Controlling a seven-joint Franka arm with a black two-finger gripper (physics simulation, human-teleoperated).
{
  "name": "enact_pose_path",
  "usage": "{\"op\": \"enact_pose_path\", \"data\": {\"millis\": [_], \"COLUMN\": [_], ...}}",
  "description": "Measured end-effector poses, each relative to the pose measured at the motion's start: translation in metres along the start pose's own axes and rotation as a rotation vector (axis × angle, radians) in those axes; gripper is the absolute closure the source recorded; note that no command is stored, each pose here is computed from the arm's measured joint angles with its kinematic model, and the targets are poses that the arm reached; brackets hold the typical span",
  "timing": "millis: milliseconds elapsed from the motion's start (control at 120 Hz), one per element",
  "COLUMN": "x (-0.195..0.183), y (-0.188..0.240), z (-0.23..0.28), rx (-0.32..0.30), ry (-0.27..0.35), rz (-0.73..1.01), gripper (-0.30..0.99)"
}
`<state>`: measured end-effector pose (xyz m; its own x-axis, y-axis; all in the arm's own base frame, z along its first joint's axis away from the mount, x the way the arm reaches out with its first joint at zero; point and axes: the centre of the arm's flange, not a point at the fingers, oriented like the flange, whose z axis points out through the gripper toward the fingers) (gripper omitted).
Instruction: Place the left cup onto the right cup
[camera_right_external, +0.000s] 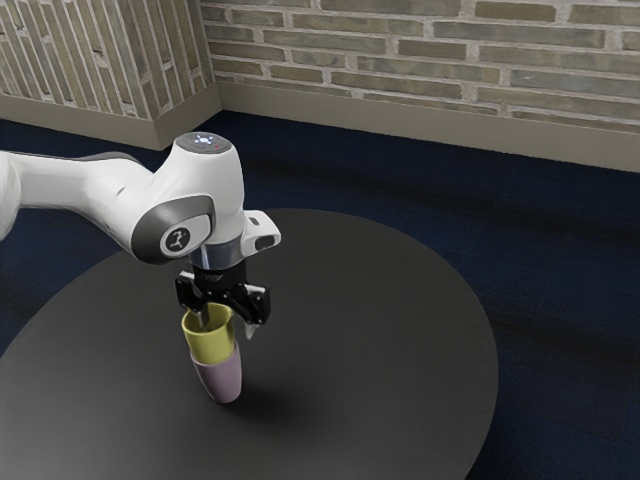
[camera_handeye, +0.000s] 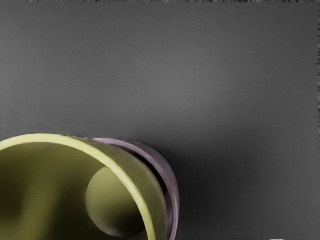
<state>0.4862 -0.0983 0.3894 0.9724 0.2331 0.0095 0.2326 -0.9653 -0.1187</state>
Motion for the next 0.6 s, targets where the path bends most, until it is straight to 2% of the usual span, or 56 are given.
{"op": "enact_pose_path", "data": {"millis": [233,600], "x": [0.0001,-0.0002], "y": [0.0001,0.0], "z": [-0.0001,-0.004], "rx": [-0.001,0.0], "ry": [0.001,0.004], "rz": [0.0,0.0], "gripper": [0.04,0.01]}}
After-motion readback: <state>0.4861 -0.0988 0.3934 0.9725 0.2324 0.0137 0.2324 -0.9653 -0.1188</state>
